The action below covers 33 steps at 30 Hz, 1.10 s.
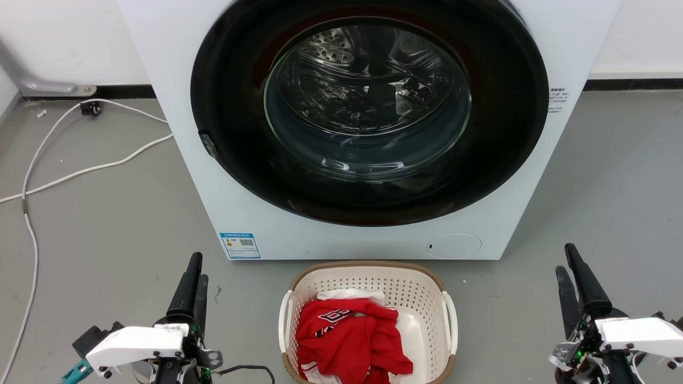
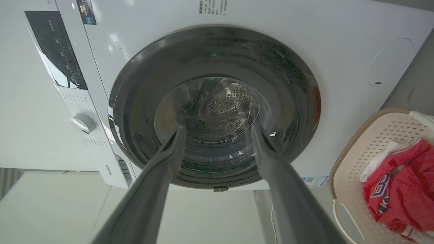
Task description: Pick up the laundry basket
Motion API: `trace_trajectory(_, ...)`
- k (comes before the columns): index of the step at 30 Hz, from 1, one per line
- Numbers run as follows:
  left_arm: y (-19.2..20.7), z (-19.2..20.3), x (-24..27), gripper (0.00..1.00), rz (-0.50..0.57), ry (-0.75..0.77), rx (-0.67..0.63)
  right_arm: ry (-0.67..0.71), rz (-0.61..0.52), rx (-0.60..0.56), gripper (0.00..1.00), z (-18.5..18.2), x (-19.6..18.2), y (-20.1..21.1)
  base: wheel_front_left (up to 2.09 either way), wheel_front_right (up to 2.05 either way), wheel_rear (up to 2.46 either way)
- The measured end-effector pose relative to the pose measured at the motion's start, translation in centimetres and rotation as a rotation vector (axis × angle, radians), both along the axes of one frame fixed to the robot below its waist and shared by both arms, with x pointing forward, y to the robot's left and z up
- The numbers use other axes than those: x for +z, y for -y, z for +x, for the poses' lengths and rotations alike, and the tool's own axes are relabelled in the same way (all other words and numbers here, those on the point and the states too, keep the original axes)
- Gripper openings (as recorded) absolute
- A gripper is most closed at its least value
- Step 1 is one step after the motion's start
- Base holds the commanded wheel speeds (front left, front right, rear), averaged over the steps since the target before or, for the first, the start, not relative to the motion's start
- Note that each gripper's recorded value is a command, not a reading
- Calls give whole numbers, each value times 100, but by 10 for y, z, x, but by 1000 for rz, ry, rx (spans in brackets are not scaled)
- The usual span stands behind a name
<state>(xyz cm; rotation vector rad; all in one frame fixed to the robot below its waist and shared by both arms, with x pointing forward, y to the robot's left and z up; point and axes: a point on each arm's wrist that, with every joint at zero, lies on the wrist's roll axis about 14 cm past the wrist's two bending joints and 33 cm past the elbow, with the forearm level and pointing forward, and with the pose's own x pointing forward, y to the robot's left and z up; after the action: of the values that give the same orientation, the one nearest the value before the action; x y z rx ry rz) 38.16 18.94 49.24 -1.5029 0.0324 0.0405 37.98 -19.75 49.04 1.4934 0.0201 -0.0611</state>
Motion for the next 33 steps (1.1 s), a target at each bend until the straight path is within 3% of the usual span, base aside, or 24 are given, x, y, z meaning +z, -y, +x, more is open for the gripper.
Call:
trace_trajectory(10, 2, 4, 17, 100, 262, 47, -3, 5, -250, 7, 100, -1, 4, -2, 0, 0, 0)
trace_trajectory(20, 13, 5, 22, 100, 479, 51, -23, 20, -593, 36, 100, 1, 10, -6, 0, 0, 0)
trace_trajectory(33, 22, 4, 22, 100, 723, 57, -35, 23, -835, 45, 100, -2, 8, -7, 0, 0, 0)
